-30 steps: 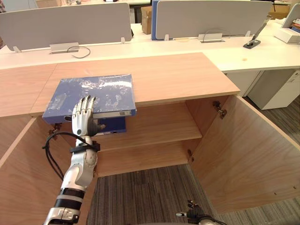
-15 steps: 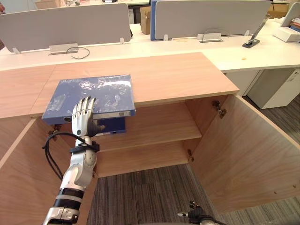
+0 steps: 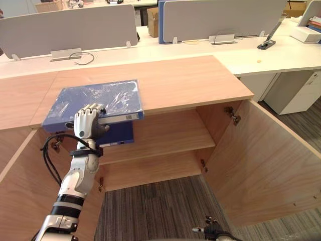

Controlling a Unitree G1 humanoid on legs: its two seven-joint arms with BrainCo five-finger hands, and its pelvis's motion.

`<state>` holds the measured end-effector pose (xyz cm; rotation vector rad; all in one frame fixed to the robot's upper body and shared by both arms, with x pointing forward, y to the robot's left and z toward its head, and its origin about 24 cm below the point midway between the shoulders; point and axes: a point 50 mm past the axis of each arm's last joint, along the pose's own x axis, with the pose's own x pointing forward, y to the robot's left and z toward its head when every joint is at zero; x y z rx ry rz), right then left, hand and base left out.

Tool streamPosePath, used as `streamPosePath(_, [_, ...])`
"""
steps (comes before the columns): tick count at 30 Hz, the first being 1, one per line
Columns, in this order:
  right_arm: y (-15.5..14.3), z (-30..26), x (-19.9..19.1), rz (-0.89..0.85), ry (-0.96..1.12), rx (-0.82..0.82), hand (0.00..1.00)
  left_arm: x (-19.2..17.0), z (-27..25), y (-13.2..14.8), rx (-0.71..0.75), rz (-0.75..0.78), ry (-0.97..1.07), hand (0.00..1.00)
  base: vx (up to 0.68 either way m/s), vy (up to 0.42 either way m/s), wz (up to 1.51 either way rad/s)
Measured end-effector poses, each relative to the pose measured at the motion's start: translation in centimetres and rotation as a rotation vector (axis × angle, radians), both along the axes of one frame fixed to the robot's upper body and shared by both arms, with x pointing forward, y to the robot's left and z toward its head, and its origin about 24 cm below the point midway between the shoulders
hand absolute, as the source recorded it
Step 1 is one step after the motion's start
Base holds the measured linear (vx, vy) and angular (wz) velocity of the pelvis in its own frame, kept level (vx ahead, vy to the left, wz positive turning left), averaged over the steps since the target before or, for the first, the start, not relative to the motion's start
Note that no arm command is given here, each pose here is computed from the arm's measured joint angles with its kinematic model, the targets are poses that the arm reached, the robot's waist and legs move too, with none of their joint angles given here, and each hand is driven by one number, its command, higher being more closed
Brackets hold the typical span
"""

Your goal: Walk over to the cabinet, pick up the folder, carry it to the office cabinet, place the folder inside the office cabinet, then close the office cabinet door

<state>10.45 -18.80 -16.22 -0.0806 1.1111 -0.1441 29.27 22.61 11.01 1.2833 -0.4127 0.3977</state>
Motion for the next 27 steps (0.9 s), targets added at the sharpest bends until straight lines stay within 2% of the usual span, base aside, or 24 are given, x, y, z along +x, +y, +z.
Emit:
streamPosePath(9, [-0.8,0.0,-0.3,-0.037,0.011,-0.019,0.00,0.5,-0.9,0.3,0.078,-0.003,0.046,1.00,0.00,0.000,0.00])
streamPosePath(17, [-0.9,-0.1,-0.6,-0.042,0.023,-0.021,0.00,0.5,-1.2,0.5,0.091,0.001,0.059,1.00,0.00,0.000,0.00])
streamPosePath(19, [-1.0,-0.1,-0.6,-0.048,0.025,-0.025,0.00,0.1,-1.1,-0.1,0.059,-0.003,0.040,1.00,0.00,0.000,0.00])
streamPosePath(24, [-1.3,-0.2,-1.0,-0.098,0.037,-0.045,0.00,-3.2,-0.6,-4.5,-0.131,-0.078,-0.077,1.00,-0.01,0.001,0.07])
streamPosePath(27, [-1.6,-0.2,-1.2,-0.130,0.041,-0.057,0.00,-4.6,-0.4,-5.7,-0.201,-0.100,-0.110,1.00,-0.03,-0.006,0.11])
